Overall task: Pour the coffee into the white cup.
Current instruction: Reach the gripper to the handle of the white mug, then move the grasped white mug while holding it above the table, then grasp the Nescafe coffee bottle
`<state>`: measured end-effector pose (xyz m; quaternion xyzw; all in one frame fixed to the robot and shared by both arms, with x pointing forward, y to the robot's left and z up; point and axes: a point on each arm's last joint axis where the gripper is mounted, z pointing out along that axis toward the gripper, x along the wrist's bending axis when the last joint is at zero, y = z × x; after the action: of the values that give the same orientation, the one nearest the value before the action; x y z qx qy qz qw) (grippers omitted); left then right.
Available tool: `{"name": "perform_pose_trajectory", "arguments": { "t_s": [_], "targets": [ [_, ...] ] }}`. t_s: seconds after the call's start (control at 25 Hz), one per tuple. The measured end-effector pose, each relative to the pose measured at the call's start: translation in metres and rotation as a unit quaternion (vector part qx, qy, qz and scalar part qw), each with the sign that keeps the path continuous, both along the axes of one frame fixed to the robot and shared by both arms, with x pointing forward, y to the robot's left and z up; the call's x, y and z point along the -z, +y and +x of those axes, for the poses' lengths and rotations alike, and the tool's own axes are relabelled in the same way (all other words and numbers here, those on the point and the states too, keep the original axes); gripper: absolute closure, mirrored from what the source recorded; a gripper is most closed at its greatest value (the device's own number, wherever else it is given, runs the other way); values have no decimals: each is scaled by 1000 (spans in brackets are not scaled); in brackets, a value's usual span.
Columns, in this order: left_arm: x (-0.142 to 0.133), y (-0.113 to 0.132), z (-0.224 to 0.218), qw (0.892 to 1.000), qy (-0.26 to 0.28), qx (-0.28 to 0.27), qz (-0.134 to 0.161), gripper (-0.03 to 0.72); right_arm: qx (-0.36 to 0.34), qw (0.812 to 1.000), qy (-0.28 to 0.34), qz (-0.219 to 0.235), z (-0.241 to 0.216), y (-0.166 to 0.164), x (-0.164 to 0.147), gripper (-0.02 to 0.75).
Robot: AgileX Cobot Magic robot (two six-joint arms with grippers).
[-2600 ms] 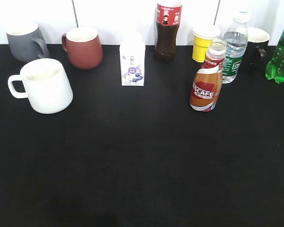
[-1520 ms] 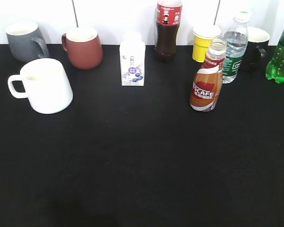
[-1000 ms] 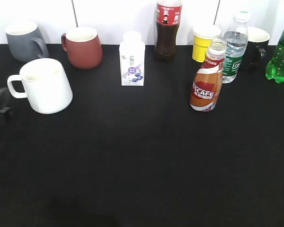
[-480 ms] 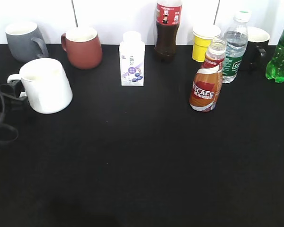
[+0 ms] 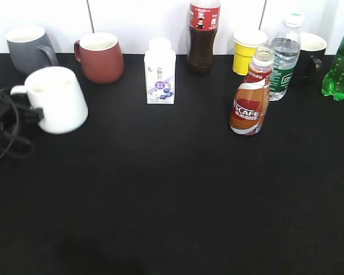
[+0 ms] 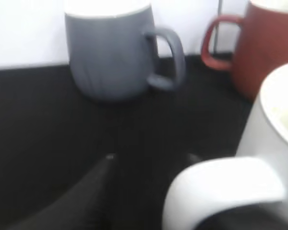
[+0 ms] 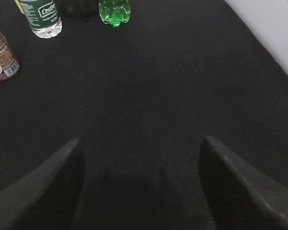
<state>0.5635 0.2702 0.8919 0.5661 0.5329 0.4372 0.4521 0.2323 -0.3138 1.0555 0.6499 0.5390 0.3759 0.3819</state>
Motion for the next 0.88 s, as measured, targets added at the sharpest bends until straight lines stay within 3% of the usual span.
{"name": "perform_pose_trajectory", "arguments": {
  "t_s": [0.08, 0.12, 0.28, 0.36, 0.44, 0.56, 0.72, 0.88],
  "targets": [
    [0, -1, 6, 1000, -8, 12, 4, 620, 0, 1000, 0, 0, 0, 0, 0, 173],
    [-1, -2, 6, 1000, -11, 19, 6, 636, 0, 1000, 0, 0, 0, 0, 0, 173],
    [-16, -8, 2, 998, -27, 58, 10, 640, 0, 1000, 0, 0, 0, 0, 0, 173],
    [-44, -17, -8, 992, -61, 110, -16, 641, 0, 1000, 0, 0, 0, 0, 0, 173],
    [-67, -31, -18, 977, -77, 195, -29, 642, 0, 1000, 0, 0, 0, 0, 0, 173],
    [-83, -44, -31, 956, -83, 281, -16, 643, 0, 1000, 0, 0, 0, 0, 0, 173],
    [-82, -66, -39, 941, -75, 330, -9, 643, 0, 1000, 0, 0, 0, 0, 0, 173],
    [-82, -68, -40, 940, -73, 334, -10, 643, -20, 1000, -21, -5, 29, 5, -19, 173]
  ]
}}
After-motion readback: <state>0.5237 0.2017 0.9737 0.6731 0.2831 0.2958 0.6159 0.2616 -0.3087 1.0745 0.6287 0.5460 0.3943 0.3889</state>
